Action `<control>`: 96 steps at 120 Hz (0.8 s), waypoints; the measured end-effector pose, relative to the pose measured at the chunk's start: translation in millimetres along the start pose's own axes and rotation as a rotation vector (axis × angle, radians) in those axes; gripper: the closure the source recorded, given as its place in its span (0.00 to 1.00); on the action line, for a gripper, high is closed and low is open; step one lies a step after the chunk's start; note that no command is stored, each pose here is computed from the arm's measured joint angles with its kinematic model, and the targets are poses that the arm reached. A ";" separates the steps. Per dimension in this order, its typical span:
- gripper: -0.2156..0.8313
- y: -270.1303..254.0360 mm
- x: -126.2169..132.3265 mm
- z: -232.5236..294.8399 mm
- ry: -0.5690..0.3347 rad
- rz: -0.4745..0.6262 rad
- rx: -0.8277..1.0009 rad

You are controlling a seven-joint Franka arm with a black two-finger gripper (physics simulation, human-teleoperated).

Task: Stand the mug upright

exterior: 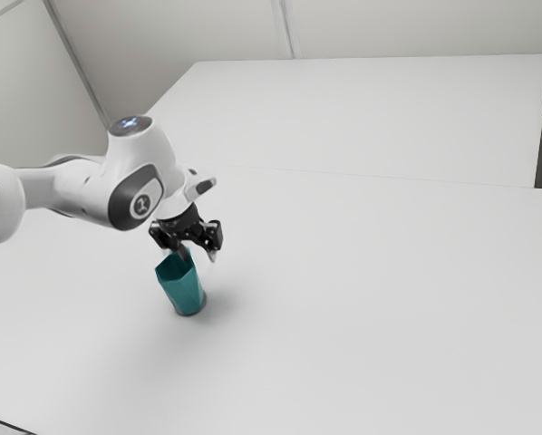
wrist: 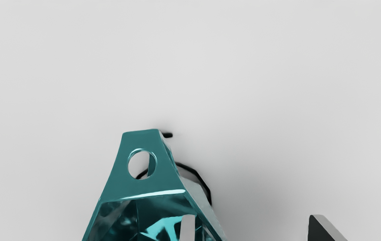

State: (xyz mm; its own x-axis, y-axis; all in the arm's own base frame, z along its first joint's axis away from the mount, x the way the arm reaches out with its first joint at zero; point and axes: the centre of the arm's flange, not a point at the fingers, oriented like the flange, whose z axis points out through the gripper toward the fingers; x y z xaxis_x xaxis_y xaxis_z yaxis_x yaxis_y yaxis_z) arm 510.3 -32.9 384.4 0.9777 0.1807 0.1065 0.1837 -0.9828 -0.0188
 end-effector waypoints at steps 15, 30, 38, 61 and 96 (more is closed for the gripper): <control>0.37 7.2 9.5 -24.0 0.040 -0.002 -0.014; 0.31 10.8 25.3 -55.8 0.055 -0.009 -0.018; 0.29 12.3 34.5 -75.2 0.056 -0.006 -0.018; 0.25 17.1 62.5 -129.7 0.013 0.012 -0.027; 0.23 17.7 80.2 -183.5 -0.033 0.103 -0.032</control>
State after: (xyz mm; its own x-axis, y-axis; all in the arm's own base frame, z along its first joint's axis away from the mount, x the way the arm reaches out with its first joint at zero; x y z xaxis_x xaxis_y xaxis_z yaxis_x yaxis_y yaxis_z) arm 573.4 -42.8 575.0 0.9942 0.0792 0.0727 0.0791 -0.9969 0.0043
